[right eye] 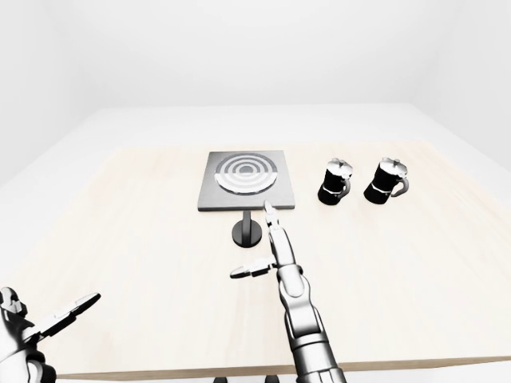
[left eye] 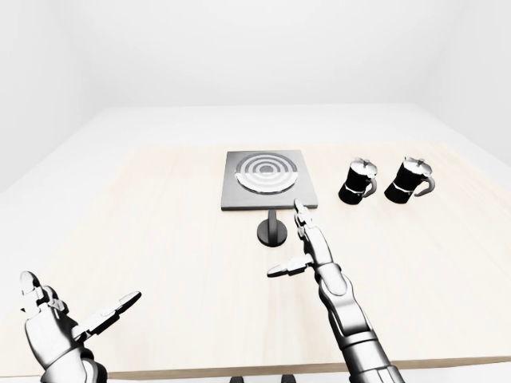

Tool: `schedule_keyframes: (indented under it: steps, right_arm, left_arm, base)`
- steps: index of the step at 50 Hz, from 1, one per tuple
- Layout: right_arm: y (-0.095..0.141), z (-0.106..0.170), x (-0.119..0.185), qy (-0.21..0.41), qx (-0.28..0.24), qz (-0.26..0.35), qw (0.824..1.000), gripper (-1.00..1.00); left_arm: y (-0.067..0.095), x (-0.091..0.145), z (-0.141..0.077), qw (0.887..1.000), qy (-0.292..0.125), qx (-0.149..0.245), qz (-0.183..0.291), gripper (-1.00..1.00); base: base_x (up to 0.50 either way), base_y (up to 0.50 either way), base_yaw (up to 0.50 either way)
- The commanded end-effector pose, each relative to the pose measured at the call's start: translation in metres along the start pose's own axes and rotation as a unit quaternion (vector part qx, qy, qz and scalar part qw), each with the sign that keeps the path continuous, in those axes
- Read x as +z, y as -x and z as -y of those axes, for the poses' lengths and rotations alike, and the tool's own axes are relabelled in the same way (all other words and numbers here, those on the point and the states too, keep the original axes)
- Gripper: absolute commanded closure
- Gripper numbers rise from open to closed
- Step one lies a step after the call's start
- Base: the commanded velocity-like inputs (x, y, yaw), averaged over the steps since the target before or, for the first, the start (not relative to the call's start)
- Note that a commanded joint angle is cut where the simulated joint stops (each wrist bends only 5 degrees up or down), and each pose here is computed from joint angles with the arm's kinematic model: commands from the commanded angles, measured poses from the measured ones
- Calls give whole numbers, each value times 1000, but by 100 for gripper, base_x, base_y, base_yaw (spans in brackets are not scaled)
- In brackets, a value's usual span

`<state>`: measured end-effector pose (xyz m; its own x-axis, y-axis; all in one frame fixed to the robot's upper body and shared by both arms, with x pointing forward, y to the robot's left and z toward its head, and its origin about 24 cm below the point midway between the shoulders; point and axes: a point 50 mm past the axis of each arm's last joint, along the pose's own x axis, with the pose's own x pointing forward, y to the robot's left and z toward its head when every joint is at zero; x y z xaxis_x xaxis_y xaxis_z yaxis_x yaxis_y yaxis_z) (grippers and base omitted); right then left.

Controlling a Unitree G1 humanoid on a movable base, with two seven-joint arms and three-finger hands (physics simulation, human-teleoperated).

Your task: Turn off the stove.

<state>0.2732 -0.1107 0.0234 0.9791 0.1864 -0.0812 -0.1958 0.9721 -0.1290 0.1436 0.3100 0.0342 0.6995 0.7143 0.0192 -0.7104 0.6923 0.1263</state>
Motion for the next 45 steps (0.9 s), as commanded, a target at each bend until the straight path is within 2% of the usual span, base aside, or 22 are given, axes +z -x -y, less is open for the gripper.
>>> schedule_keyframes:
  steps: [1, 16, 45]
  right_arm:
    - [1, -2, -2, 1, 4, 2, 1000, -100]
    - [7, -11, 7, 12, 15, 11, 1000, -100]
    - [7, -22, -3, 9, 33, 5, 999, -100]
  left_arm:
    - [0, -1, 0, 1000, 0, 0, -3, -100]
    - [2, 4, -1, 1000, 3, 0, 9, -100]
    - [0, -1, 0, 1000, 2, 0, -2, -100]
  base:
    - [0, 0, 0]
    - [0, 0, 0]
    - [0, 0, 0]
